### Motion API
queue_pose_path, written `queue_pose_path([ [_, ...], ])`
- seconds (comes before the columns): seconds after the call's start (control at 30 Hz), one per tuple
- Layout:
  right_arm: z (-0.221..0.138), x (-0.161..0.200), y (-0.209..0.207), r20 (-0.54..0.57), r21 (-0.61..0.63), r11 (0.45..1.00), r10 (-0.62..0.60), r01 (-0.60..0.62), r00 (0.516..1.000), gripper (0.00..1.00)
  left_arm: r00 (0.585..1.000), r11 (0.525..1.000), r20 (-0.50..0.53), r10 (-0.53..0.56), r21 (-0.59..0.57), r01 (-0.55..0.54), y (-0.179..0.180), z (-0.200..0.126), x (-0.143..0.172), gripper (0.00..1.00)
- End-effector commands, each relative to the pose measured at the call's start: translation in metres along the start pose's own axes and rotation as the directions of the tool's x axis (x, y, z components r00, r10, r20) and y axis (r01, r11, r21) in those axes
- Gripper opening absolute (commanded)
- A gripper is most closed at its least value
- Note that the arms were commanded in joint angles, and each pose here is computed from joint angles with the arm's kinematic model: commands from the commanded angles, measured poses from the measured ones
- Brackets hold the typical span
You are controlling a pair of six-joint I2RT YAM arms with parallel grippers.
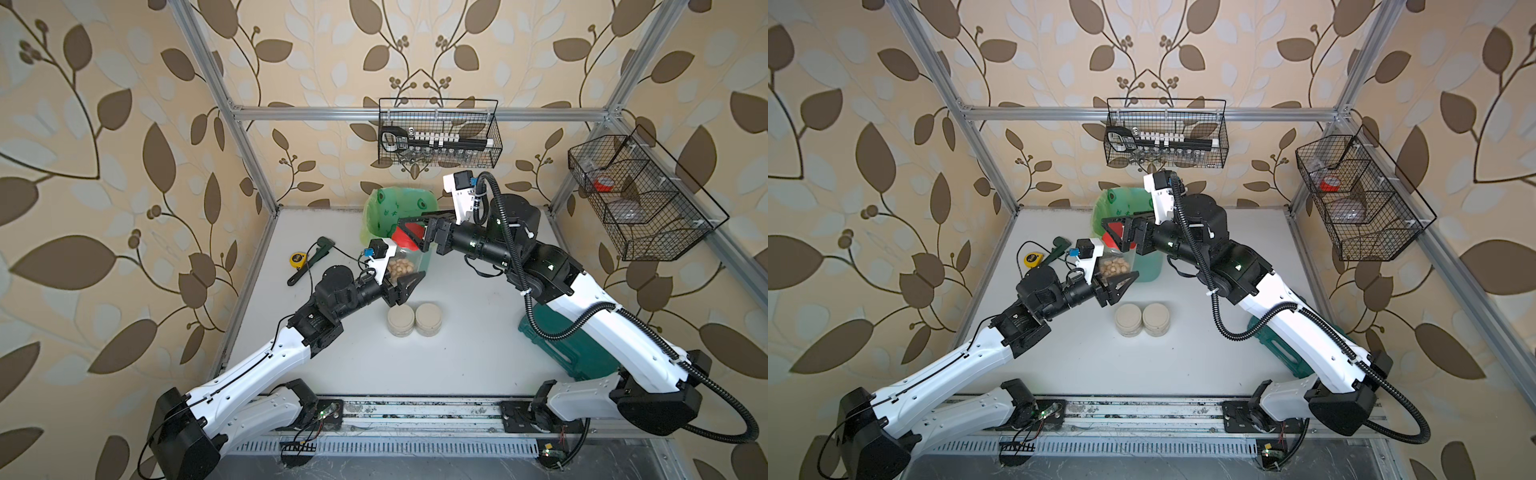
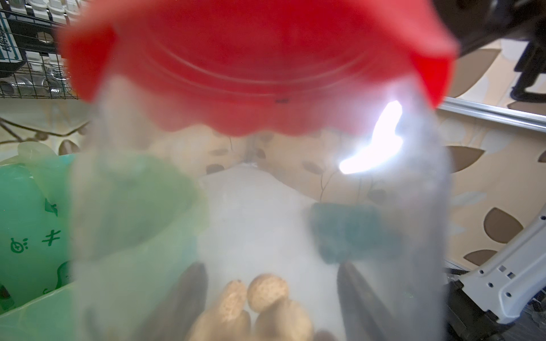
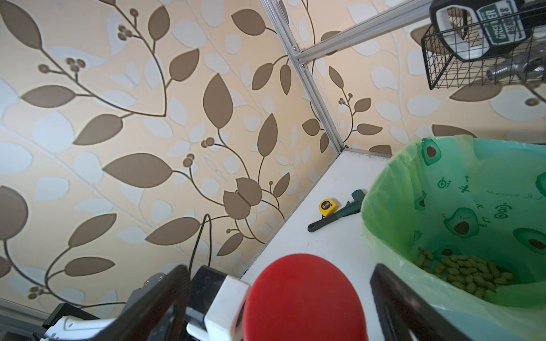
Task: Empty moldy peanuts from jars
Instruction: Unscrew the lid from the jar.
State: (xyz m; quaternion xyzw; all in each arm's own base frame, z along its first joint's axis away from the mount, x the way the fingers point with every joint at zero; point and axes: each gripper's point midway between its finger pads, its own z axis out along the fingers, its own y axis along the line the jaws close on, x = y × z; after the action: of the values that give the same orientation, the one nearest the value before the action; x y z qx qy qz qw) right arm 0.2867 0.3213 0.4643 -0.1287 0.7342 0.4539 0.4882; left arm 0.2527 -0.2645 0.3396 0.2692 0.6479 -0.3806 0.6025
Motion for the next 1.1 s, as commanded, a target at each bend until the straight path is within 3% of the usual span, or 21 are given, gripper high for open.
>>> queue_pose_path([
  [0.0, 0.002, -0.001, -0.003, 0.003, 0.043, 0.999, -0.019, 0.018, 1.0, 0.95, 0.996, 0.999, 0.079, 0.038, -0.007, -0.038, 0.0, -0.004, -0.022, 0.4],
  [0.4, 0.018, 0.009, -0.008, -0.032, 0.07, 0.997, -0.029, 0.031, 0.999, 0.92, 0.996, 0.999, 0.075, 0.039, 0.001, -0.039, -0.002, -0.004, -0.022, 0.4],
  [0.63, 0.015, 0.007, -0.005, -0.026, 0.076, 0.996, -0.048, 0.049, 0.999, 0.75, 0.998, 0.999, 0.061, 0.035, 0.005, -0.035, -0.002, -0.003, -0.021, 0.4],
  [0.83, 0.01, 0.008, -0.003, -0.044, 0.075, 0.995, -0.062, 0.065, 0.997, 0.49, 0.998, 1.0, 0.055, 0.017, 0.015, -0.018, -0.004, -0.002, -0.019, 0.4],
  [1.07, -0.003, 0.009, 0.011, -0.082, 0.011, 0.996, -0.091, 0.092, 0.992, 0.39, 0.998, 0.998, 0.054, -0.027, 0.059, 0.024, -0.01, -0.001, -0.021, 0.4],
])
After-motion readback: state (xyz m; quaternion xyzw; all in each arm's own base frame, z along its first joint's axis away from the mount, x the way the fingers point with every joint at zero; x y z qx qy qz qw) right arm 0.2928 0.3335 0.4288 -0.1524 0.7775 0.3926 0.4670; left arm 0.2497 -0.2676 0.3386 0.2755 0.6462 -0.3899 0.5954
